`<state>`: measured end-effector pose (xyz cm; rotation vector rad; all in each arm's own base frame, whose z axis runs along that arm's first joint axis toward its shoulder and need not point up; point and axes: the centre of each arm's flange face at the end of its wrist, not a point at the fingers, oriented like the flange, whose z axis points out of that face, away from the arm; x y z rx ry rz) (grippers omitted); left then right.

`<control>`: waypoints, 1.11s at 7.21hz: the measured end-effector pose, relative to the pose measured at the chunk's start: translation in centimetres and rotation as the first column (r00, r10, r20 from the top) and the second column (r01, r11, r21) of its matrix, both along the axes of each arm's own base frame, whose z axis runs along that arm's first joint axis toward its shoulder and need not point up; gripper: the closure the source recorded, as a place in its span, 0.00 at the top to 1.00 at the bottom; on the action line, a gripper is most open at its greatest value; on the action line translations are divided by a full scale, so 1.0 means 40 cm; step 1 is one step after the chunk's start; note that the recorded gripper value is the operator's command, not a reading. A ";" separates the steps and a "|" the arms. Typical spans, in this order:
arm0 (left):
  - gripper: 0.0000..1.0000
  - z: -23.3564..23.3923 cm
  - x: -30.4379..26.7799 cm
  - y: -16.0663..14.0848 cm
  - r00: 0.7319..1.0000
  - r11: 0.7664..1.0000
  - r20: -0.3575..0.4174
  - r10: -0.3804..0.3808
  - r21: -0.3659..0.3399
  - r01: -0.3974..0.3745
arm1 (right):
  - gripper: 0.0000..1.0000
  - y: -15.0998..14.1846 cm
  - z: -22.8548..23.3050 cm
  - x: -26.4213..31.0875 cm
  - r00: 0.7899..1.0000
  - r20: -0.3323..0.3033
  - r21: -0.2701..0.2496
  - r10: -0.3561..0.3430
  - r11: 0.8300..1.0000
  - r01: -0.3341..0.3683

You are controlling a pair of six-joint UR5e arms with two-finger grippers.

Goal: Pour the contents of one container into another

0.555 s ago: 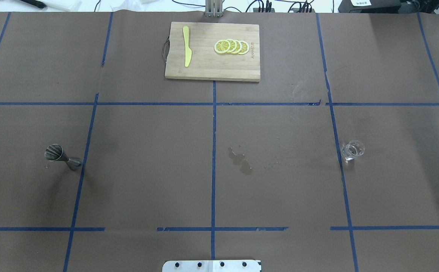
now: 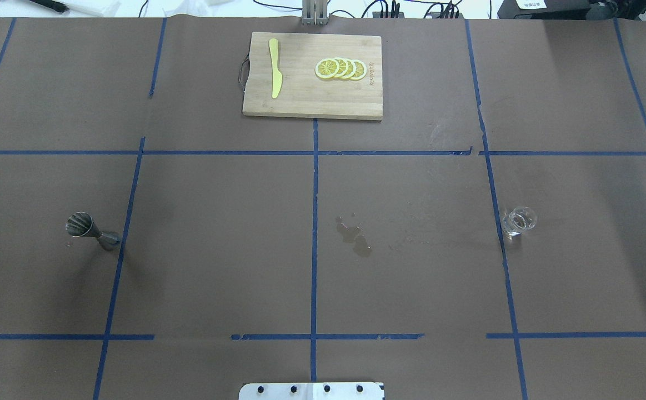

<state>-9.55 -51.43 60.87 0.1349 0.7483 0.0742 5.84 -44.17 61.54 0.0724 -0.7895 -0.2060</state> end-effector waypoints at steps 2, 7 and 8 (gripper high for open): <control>1.00 0.003 0.012 -0.004 1.000 1.000 -0.001 0.010 0.010 -0.010 | 1.00 -0.004 -0.004 0.000 1.000 0.001 0.000 0.003 1.000 -0.003; 1.00 -0.016 0.075 0.003 0.989 0.998 -0.141 0.050 0.029 -0.046 | 1.00 -0.002 -0.004 0.001 1.000 0.002 -0.002 0.006 1.000 -0.006; 1.00 -0.011 0.075 0.002 0.990 0.999 -0.135 0.048 0.031 -0.044 | 1.00 0.003 -0.001 0.001 1.000 0.004 -0.005 0.006 1.000 -0.006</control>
